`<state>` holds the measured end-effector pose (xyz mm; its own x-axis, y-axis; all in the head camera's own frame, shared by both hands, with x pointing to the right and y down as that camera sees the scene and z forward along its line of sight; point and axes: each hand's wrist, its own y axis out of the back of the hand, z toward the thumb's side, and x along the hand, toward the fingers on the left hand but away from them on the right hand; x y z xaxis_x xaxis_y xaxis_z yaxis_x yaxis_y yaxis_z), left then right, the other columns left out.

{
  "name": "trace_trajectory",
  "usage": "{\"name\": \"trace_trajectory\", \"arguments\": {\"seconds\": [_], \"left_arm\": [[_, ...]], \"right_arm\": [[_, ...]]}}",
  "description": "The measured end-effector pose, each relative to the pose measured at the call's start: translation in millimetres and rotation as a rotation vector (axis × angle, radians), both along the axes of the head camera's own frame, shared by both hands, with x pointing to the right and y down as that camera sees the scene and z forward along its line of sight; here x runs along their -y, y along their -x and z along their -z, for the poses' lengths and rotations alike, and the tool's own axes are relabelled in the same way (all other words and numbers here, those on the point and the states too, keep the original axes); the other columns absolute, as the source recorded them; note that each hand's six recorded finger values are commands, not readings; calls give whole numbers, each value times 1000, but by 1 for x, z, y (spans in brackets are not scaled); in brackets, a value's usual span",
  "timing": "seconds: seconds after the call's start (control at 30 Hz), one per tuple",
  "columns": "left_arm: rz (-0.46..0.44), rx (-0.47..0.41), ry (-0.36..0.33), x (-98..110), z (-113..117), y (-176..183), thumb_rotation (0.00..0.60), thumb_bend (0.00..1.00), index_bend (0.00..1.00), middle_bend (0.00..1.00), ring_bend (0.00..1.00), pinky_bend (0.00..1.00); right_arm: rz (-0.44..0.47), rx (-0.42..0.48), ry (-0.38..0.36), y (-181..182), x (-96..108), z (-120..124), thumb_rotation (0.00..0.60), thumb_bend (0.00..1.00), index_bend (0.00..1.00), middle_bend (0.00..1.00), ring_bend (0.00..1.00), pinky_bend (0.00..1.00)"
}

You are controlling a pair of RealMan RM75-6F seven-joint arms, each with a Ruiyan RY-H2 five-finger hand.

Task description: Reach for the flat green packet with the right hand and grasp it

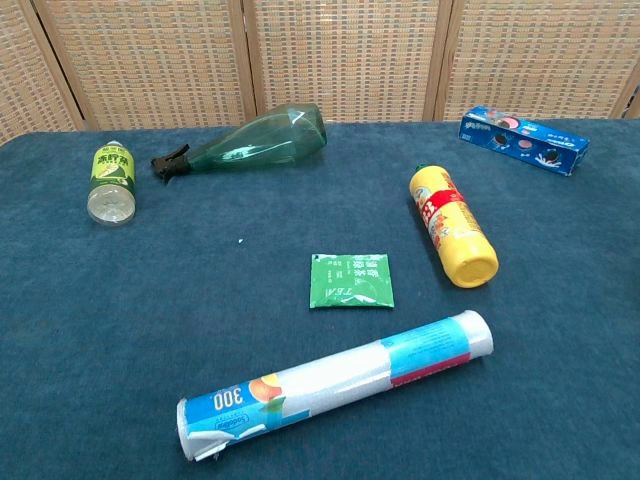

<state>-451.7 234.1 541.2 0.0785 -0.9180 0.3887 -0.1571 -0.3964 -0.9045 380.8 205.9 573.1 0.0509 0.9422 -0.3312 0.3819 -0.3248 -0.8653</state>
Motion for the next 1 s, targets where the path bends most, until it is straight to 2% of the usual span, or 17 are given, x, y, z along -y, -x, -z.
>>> {"name": "trace_trajectory", "arguments": {"seconds": [1.0], "left_arm": [[-17, 15, 6, -2, 3, -2, 529, 85, 0, 0, 0, 0]], "right_arm": [[19, 9, 45, 5, -4, -6, 600, 168, 0, 0, 0, 0]]}}
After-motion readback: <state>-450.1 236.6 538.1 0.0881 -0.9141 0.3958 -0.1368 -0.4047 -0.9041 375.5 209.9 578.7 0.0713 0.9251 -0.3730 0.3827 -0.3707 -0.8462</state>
